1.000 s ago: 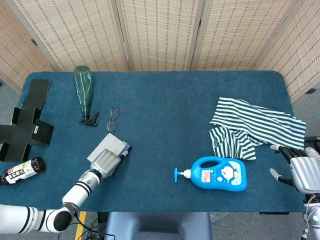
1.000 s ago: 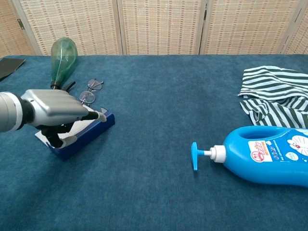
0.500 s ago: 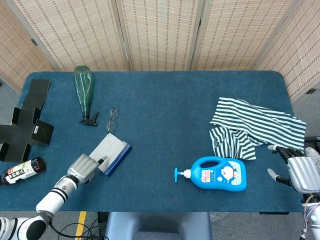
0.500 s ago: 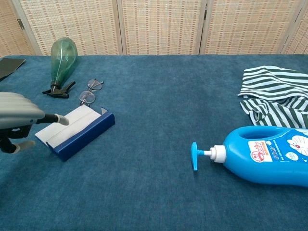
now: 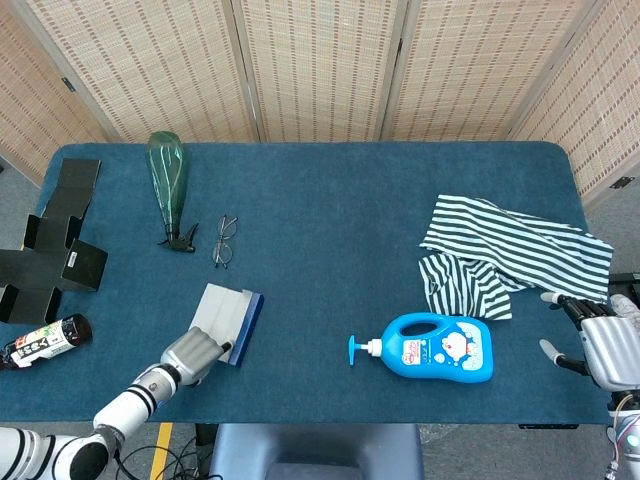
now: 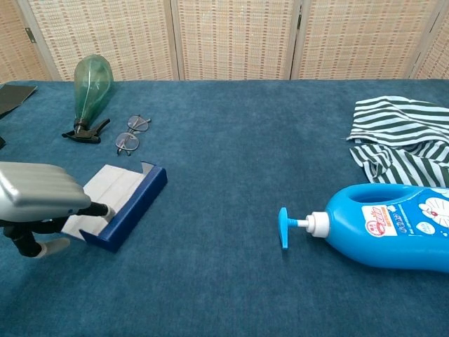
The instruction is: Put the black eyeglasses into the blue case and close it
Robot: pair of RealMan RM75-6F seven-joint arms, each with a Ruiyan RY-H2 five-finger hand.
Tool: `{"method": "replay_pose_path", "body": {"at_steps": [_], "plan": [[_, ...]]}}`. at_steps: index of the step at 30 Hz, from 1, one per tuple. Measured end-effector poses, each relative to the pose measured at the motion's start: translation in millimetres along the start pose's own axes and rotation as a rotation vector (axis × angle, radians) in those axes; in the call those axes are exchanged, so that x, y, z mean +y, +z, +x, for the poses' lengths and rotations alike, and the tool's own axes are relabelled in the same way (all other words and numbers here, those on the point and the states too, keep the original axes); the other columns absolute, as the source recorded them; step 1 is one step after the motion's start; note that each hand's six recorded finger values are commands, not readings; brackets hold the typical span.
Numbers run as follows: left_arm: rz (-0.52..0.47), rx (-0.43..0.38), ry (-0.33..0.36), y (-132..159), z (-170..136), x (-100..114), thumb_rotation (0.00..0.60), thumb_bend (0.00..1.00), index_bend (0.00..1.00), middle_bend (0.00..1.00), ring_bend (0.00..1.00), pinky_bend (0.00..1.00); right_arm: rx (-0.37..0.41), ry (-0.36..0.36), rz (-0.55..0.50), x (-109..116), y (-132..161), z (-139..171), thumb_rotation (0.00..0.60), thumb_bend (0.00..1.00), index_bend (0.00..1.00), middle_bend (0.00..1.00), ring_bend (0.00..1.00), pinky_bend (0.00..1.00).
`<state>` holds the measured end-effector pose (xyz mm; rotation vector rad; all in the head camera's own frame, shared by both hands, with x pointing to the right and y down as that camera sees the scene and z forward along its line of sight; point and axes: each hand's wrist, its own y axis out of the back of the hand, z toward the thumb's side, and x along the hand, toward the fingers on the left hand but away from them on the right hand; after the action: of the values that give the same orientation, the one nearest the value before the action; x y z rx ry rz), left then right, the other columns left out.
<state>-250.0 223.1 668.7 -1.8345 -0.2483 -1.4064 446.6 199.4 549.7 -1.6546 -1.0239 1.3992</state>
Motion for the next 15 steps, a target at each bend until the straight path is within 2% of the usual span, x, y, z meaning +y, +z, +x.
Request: {"method": "replay_pose_path", "body": {"at_steps": [4,7,11,15], "plan": [[-0.023,-0.085,0.010,22,5,15,0.600,0.57,0.15,0.98,1.00,1.00,-0.003,-0.007,0.001,2,-1,2,0.600,0.23,0.26,0.38,0.40,0.39],[-0.038,-0.112,0.023,30,15,24,0.600,0.57,0.12,0.98,1.00,1.00,-0.005,-0.010,0.001,3,-2,3,0.600,0.23,0.26,0.38,0.40,0.39],[-0.062,-0.087,0.062,26,31,38,0.600,0.57,0.09,0.98,1.00,1.00,-0.013,-0.013,0.001,4,-4,5,0.600,0.23,0.26,0.38,0.40,0.39],[-0.102,-0.002,0.143,4,45,55,0.600,0.57,0.09,0.98,1.00,1.00,-0.019,-0.013,0.001,5,-6,6,0.600,0.23,0.26,0.38,0.40,0.39]]}}
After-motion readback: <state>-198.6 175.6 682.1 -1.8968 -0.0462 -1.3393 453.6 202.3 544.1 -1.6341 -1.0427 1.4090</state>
